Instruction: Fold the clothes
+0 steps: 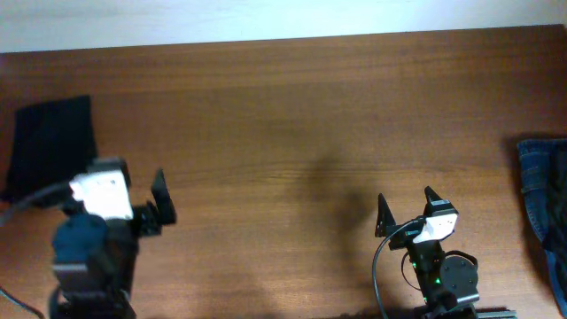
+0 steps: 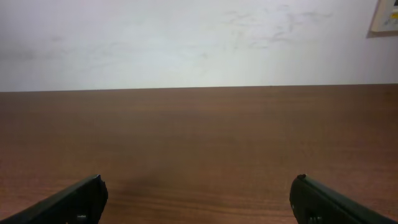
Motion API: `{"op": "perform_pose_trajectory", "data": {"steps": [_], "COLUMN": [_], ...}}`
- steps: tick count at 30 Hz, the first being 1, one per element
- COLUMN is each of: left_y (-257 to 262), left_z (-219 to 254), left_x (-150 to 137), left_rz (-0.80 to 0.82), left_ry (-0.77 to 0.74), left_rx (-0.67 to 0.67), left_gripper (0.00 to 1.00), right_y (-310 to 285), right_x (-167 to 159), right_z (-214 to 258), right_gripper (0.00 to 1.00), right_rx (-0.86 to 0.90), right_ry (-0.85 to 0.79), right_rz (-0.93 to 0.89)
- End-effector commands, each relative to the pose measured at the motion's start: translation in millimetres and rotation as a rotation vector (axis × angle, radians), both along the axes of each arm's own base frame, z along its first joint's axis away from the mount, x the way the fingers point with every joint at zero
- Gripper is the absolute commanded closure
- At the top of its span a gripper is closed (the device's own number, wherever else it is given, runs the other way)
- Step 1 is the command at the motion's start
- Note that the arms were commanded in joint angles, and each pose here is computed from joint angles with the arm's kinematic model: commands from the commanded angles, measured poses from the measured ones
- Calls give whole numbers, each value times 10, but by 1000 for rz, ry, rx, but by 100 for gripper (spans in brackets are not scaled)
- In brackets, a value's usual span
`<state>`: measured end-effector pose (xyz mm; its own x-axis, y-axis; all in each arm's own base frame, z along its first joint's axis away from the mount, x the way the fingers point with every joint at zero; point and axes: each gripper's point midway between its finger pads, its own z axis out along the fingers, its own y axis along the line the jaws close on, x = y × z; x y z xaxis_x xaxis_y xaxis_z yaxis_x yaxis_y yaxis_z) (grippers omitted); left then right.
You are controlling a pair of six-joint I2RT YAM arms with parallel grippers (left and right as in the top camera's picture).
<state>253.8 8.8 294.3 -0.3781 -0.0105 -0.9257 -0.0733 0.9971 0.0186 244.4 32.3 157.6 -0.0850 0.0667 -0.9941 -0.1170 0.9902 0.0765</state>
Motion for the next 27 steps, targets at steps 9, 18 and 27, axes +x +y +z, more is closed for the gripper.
{"op": "perform_pose_trajectory", "data": {"steps": [9, 18, 27], "left_y": [-325, -355, -344], "left_z": [-636, -825, -1113], "left_x": [52, 49, -5], "left_rz": [-178, -200, -196], "left_ry": [-218, -363, -360], "left_rx": [-64, -61, -60], "left_gripper": [1, 1, 1], "right_y": [-34, -34, -35], "right_x": [-1, -1, -1], "right_z": [-14, -15, -14], "right_gripper": [1, 1, 1], "right_rx": [0, 0, 0], "right_ry": [0, 0, 0], "right_rz": [-16, -16, -17]}}
